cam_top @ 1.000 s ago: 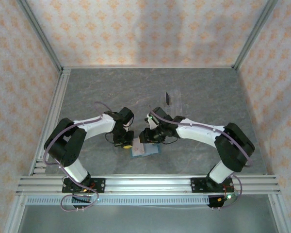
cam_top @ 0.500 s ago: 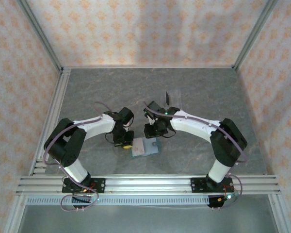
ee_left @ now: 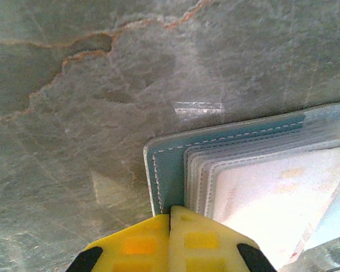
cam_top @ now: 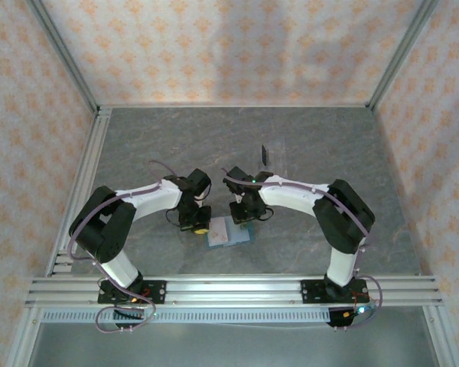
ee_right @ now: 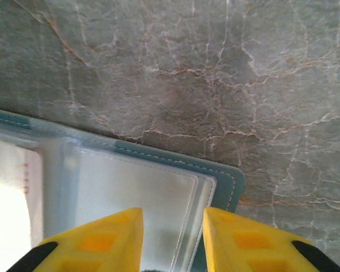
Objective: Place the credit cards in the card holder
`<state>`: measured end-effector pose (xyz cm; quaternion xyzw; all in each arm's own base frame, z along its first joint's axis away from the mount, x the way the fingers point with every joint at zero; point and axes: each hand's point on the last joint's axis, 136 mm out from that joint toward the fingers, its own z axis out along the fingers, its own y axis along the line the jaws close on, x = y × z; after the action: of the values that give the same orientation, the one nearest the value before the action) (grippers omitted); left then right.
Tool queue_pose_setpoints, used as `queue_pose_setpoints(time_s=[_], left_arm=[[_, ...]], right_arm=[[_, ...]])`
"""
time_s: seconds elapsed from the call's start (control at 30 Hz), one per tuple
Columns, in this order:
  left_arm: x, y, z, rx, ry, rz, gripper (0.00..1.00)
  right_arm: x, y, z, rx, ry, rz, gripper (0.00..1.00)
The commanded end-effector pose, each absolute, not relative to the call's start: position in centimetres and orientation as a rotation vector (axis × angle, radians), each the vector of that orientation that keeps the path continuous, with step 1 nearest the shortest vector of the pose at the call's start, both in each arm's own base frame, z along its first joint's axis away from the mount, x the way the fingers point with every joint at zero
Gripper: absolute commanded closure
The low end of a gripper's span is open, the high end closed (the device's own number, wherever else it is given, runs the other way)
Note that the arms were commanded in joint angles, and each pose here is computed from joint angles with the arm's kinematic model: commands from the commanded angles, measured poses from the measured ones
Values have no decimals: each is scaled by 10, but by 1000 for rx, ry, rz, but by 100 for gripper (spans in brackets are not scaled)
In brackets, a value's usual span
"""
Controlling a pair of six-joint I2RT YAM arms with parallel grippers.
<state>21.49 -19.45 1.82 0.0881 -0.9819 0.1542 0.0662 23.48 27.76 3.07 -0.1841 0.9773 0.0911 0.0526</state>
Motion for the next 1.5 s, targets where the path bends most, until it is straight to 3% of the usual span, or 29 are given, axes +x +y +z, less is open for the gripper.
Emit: queue_pose_setpoints(time_s=[0.0, 0.23, 0.53, 0.93, 1.47], left_arm=[[205, -188, 13, 283, -2953, 411, 100], [205, -187, 11, 291, -2952, 411, 100], [202, -186, 9, 287, -2947, 404, 100], [202, -186, 8, 285, -2946, 409, 100], [205, -191, 12, 280, -2946, 433, 100]], right_arm=[[231, 270, 20, -590, 2958, 182, 67], [222, 268, 7, -633, 2958, 85, 72], [224, 263, 18, -613, 2940, 43, 100], [233, 272, 64, -612, 2880, 89, 100], [216, 333, 82, -542, 2924, 587, 100]])
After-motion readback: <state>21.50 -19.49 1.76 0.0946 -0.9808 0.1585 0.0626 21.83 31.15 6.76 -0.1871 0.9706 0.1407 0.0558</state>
